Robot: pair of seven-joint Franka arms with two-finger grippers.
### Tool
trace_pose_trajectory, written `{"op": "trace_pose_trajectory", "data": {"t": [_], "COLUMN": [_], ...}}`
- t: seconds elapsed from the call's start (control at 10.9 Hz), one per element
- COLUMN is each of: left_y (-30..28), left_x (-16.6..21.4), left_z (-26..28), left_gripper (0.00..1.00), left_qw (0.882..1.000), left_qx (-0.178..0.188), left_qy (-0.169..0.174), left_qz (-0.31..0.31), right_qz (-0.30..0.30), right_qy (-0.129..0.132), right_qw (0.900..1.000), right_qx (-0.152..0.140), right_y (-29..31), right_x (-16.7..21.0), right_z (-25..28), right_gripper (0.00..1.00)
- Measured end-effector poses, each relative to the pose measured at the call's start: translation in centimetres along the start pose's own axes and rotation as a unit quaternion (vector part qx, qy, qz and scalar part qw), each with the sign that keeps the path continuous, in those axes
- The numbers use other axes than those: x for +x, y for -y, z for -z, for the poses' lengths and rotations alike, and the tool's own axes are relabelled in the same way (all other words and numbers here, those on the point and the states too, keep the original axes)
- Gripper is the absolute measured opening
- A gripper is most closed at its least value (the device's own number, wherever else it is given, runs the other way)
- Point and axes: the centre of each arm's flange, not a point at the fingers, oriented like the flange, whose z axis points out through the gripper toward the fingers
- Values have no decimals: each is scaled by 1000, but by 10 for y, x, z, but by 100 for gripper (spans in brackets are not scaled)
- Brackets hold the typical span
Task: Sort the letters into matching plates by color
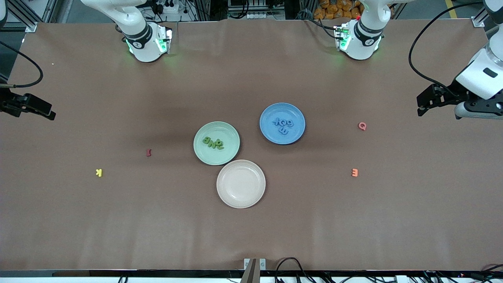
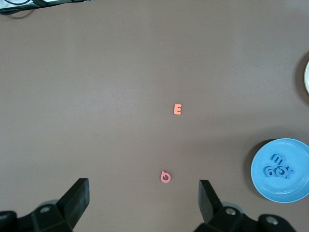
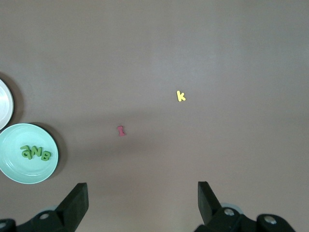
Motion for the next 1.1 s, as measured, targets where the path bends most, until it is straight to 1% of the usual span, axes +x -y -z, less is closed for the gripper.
{"op": "trace_pose_trajectory", "data": {"t": [0.46,0.64,1.1], "left_y": [-2,-3,2], "left_x": [0,0,0], "left_z": [-1,-1,-1], "left_gripper": [100,100,100], "left_qw": [1000,1000,999], "left_qx": [-10,-16,-16], "left_qy": [1,1,1], "left_qz": [2,10,33], "right_qz": [1,1,3], "right_qy": [-1,-1,0], "right_qw": [1000,1000,1000], "right_qx": [0,0,0], "right_y": [1,1,3], "right_x": [2,3,3], "right_z": [-4,-4,-5], "right_gripper": [100,100,100]}}
